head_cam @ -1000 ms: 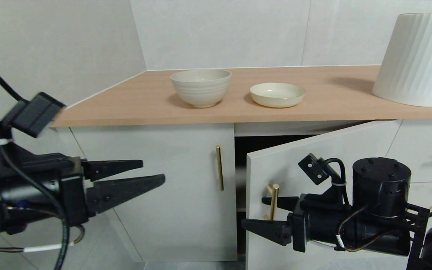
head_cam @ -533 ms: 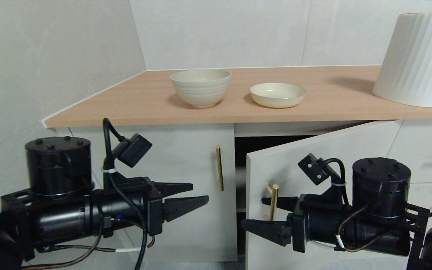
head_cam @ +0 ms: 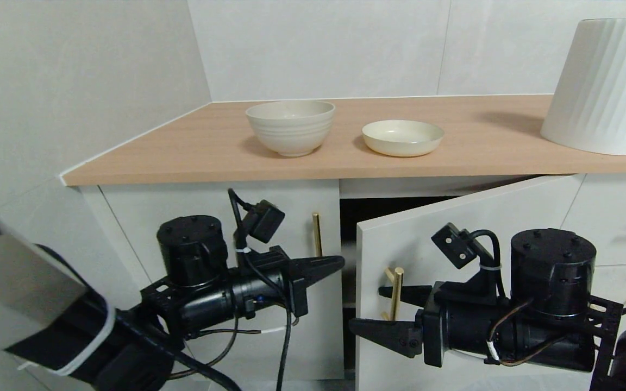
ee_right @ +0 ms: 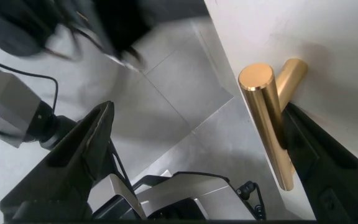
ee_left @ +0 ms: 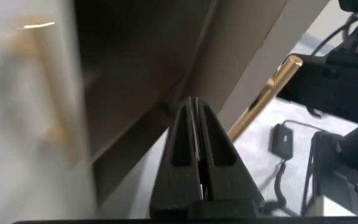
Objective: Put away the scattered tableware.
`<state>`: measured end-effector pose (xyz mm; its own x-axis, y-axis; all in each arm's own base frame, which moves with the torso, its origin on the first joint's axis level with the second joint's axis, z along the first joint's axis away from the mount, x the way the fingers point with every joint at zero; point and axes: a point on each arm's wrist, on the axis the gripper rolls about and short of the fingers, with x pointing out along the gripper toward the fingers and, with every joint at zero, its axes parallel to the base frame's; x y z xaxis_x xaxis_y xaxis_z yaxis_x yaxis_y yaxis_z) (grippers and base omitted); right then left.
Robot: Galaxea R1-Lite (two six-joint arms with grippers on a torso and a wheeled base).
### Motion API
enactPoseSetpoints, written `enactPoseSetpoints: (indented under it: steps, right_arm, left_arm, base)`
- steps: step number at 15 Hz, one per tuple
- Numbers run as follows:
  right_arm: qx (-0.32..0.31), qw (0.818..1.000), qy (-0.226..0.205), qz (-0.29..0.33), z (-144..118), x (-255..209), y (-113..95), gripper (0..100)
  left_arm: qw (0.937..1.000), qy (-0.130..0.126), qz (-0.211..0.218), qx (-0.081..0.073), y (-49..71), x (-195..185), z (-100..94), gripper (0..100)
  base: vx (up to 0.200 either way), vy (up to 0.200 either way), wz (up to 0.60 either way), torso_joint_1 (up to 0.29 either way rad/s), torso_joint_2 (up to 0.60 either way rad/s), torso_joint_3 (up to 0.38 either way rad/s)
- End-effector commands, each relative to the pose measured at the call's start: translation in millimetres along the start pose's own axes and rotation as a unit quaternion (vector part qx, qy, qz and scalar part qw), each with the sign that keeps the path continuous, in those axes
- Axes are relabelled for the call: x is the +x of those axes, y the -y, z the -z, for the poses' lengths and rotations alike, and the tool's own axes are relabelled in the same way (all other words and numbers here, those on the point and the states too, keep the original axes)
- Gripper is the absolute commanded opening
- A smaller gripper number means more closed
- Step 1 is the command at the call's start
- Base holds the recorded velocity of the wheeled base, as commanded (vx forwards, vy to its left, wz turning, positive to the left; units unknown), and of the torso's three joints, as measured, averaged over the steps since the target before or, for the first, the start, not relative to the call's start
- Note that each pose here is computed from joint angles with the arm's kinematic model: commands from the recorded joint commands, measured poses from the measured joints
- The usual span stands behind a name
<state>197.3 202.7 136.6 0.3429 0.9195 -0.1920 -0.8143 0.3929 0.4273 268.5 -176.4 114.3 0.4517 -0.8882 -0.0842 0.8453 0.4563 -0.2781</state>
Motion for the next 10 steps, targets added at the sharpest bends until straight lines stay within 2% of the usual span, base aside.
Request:
enactPoseSetpoints:
  steps: [1, 5, 10]
  right_arm:
    - [0.0, 1.0, -0.001, -0.001, 0, 0, -1, 100]
    - [0.002, 1.0, -0.005, -0.001, 3, 0, 0, 100]
    - [0.001, 1.0, -0.004, 0.0, 2, 0, 0, 100]
  left_arm:
    - [0.9994, -0.028, 0.013, -0.017, -7.3, 26, 30.3, 0]
    - [0.9998, -0.008, 0.018, -0.005, -10.0, 35, 21.0, 0]
    - [0.9995, -0.005, 0.031, -0.002, -6.2, 40, 19.6, 0]
  base:
    - [0.0, 0.0, 0.0, 0.0, 0.0, 0.0]
    - [0.0, 0.0, 0.0, 0.0, 0.0, 0.0]
    - [0.0, 0.0, 0.0, 0.0, 0.0, 0.0]
